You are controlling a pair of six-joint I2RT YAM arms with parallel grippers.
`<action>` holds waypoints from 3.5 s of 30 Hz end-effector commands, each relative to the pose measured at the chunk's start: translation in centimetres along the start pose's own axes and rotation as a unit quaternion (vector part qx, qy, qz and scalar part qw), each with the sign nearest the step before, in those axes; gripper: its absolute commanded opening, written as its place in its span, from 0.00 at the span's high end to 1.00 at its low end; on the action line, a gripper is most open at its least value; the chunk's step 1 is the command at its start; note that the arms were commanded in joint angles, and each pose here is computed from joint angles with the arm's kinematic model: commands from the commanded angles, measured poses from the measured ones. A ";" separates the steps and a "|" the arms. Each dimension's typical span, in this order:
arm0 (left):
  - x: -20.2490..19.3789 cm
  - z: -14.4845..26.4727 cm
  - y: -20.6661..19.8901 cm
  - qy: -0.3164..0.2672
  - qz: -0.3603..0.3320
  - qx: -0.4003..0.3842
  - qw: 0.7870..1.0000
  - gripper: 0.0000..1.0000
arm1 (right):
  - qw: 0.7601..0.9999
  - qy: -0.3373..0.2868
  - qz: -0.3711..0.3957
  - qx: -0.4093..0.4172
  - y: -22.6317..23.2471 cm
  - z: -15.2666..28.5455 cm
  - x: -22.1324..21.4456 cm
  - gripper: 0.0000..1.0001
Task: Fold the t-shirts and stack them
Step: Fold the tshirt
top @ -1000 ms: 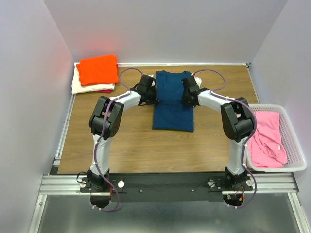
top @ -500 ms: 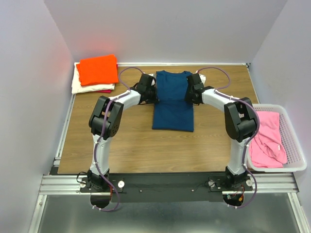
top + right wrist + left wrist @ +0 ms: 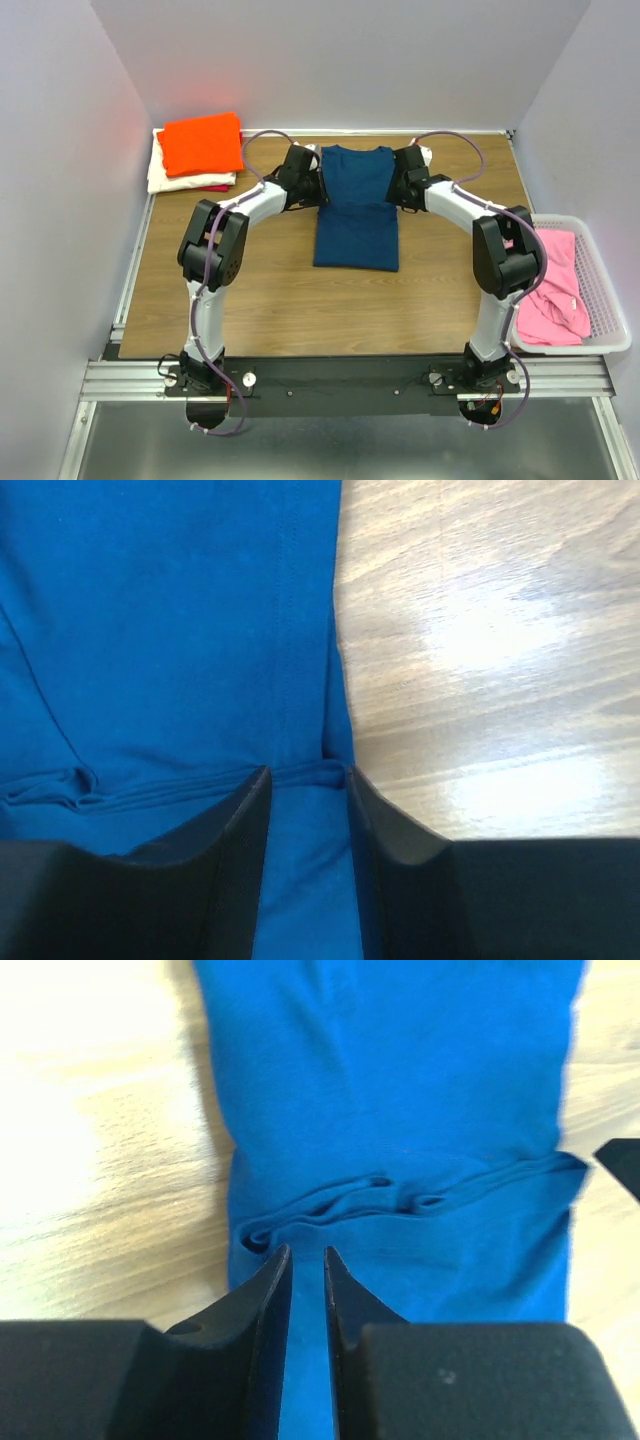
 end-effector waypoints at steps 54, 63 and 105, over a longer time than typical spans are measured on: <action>-21.0 0.7 -7.2 0.156 -0.111 -0.057 0.980 0.91 | 0.998 0.026 0.016 -0.047 -1.6 -1.9 -2.0 0.91; -15.3 4.2 -12.0 0.094 -0.114 -0.120 0.982 0.77 | 0.999 -0.005 0.009 -0.046 -1.8 1.1 0.5 0.51; -1.2 -1.1 1.8 -0.005 0.049 0.014 0.999 0.85 | 0.994 0.100 -0.012 0.031 0.4 7.1 -14.1 0.61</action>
Point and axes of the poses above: each gripper's point midway between its finger pads, its own z axis back along the fingers, its own y axis along the line the jaws close on, x = y × z, the point moved 2 cm from there along z, back along the fingers, and after that the axes turned 11 degrees about z, right-handed, at the moved point
